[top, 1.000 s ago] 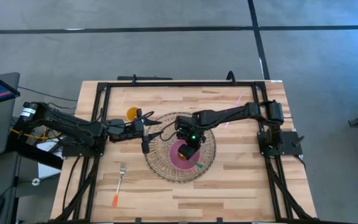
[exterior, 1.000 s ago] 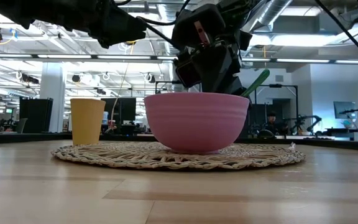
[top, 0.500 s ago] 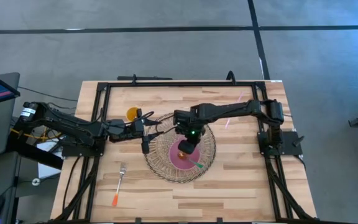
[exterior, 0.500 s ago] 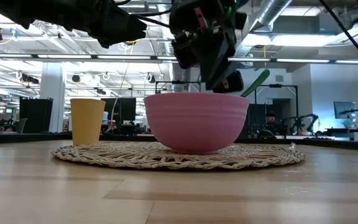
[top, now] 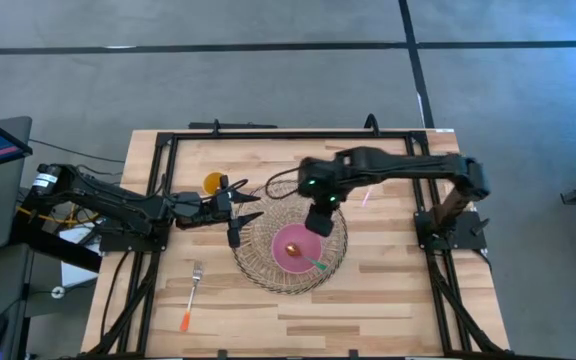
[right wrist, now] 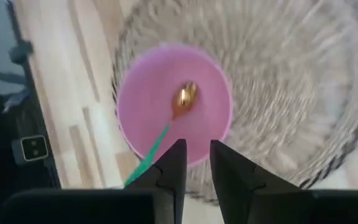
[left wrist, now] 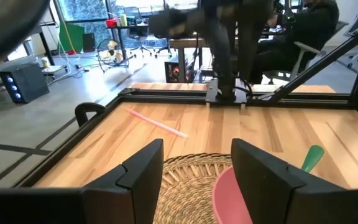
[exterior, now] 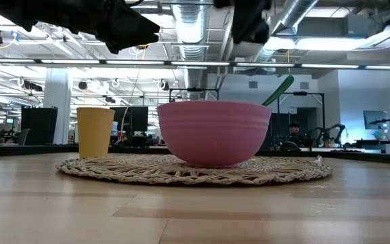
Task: Pick & Place Utensil
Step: Put the orange fork into the pink bowl
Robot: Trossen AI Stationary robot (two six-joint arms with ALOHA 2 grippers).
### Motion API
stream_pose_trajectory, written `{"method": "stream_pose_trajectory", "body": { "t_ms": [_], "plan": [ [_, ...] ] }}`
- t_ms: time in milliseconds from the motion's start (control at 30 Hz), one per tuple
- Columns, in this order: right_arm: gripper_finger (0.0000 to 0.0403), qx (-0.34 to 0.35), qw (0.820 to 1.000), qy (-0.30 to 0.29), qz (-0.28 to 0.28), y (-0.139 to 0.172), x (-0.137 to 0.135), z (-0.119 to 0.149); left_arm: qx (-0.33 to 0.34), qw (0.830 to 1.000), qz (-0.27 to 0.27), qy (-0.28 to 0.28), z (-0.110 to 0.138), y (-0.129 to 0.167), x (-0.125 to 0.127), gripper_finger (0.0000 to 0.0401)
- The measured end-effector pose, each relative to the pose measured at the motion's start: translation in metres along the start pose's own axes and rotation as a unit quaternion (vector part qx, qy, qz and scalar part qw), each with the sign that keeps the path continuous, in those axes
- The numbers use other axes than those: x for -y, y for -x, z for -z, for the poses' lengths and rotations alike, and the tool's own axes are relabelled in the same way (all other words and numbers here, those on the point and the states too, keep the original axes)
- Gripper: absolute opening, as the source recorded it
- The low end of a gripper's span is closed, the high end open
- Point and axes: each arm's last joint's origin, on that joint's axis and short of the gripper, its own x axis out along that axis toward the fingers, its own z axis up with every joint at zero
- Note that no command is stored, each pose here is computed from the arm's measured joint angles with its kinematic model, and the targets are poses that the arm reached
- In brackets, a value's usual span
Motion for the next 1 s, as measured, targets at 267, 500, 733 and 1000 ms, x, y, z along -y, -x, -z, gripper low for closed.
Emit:
{"method": "stream_pose_trajectory", "body": {
  "t_ms": [267,500,733,1000],
  "plan": [
    [0.0066,0.068,0.996,0.027,0.046,0.033,0.004,0.033,-0.002,1.0,0.0,-0.001,0.0,0.0,0.0,0.0191],
    [0.0066,0.131,0.991,0.018,0.031,0.023,0.02,0.072,-0.002,1.0,0.0,0.0,0.0,0.0,0.0,0.0191],
    [0.0066,0.242,0.966,0.087,0.003,0.005,0.022,0.096,0.013,0.999,0.0,0.05,-0.003,0.0,0.0,0.0191],
    [0.0066,0.32,0.935,0.151,-0.013,-0.019,0.023,0.108,0.017,0.998,0.007,0.06,-0.005,-0.003,0.004,0.0158]
  ]
}}
